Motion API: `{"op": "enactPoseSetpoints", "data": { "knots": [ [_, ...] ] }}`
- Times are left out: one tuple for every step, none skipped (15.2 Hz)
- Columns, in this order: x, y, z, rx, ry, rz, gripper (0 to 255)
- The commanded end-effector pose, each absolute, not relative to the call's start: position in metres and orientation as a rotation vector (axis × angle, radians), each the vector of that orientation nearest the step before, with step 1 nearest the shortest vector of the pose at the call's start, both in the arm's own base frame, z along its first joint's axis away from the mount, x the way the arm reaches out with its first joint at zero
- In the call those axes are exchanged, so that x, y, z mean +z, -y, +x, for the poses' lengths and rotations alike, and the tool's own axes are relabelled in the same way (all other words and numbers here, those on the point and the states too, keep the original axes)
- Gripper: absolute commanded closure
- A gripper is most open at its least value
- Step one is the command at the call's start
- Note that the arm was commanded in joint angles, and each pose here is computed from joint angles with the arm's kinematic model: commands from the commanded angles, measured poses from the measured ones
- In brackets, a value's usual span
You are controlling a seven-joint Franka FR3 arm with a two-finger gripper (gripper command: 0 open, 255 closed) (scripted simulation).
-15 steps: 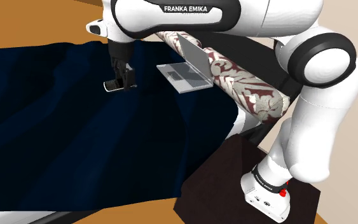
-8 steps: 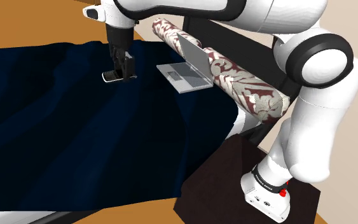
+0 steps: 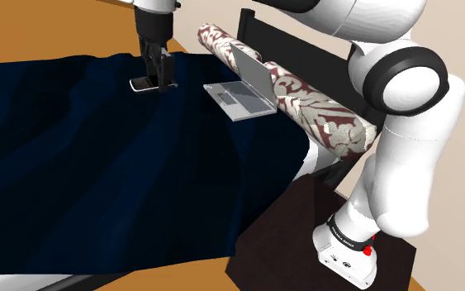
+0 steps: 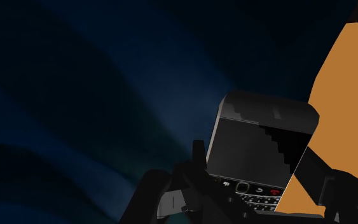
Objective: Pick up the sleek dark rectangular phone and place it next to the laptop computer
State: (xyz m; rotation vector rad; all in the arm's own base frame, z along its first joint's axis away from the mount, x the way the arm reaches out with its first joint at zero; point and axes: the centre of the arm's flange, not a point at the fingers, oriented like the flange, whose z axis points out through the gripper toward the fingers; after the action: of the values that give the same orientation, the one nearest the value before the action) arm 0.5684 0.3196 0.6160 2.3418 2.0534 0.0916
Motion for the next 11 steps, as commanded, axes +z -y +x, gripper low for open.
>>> {"op": "enactPoseSetpoints", "data": {
  "knots": [
    [0.626,-0.32,0.569,0.091,-2.053,2.342,255],
    [0.632,-0.32,0.569,0.091,-2.053,2.342,255],
    [0.637,-0.32,0.569,0.091,-2.053,2.342,255],
    [0.642,-0.32,0.569,0.091,-2.053,2.342,255],
    [0.647,-0.32,0.569,0.091,-2.053,2.342,255],
    [0.653,-0.32,0.569,0.091,-2.053,2.342,255],
    [0.653,-0.319,0.569,0.091,-2.053,2.342,255],
    [0.653,-0.306,0.567,0.091,-2.053,2.342,255],
    [0.653,-0.293,0.565,0.091,-2.053,2.342,255],
    [0.653,-0.28,0.564,0.091,-2.053,2.342,255],
    [0.653,-0.267,0.562,0.091,-2.053,2.342,255]
  ]
}}
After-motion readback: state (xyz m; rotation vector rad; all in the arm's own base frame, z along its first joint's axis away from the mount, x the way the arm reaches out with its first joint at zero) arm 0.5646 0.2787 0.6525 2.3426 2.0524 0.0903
